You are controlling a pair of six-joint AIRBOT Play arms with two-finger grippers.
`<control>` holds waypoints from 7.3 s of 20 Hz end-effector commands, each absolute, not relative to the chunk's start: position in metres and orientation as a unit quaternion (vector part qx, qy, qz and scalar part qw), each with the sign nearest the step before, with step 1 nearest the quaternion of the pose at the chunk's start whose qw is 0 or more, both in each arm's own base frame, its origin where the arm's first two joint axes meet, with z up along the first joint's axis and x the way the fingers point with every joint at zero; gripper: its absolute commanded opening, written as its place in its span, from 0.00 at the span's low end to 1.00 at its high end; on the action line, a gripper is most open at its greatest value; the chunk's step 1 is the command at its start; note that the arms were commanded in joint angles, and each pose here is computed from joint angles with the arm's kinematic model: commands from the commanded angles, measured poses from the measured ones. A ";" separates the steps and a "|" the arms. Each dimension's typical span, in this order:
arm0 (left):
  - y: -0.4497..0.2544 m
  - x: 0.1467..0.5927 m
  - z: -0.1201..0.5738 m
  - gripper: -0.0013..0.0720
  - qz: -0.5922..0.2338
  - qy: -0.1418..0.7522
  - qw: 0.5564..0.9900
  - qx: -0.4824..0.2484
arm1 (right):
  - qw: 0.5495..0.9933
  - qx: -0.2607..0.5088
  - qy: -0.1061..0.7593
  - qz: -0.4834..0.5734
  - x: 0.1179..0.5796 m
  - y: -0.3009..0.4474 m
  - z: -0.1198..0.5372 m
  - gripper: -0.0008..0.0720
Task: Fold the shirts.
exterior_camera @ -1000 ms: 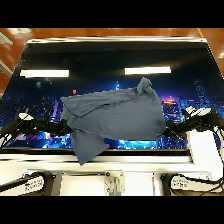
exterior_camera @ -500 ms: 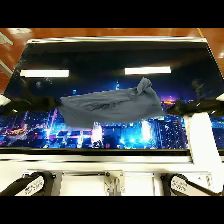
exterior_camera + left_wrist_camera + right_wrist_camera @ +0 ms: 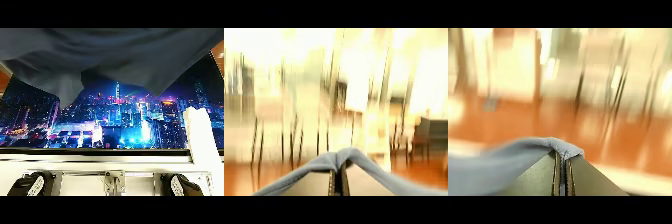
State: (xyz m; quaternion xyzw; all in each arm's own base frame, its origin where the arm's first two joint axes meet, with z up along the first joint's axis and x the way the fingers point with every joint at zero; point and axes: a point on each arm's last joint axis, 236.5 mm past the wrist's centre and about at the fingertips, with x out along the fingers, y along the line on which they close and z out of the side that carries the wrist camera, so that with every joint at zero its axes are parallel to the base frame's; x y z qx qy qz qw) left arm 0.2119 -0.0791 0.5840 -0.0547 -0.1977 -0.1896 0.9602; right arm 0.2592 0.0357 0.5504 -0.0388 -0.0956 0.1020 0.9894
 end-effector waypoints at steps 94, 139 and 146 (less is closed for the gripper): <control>-0.052 0.196 -0.107 0.91 -0.063 0.685 0.632 -0.358 | 0.706 0.211 0.675 0.035 0.351 -0.041 -0.043 0.92; -0.081 0.223 -0.107 0.07 -0.135 0.674 0.634 -0.354 | 0.588 0.212 0.777 0.075 0.264 0.038 -0.117 0.10; -0.061 0.296 -0.029 0.07 -0.169 0.593 0.728 -0.300 | 0.717 0.194 0.661 0.109 0.338 0.038 -0.051 0.10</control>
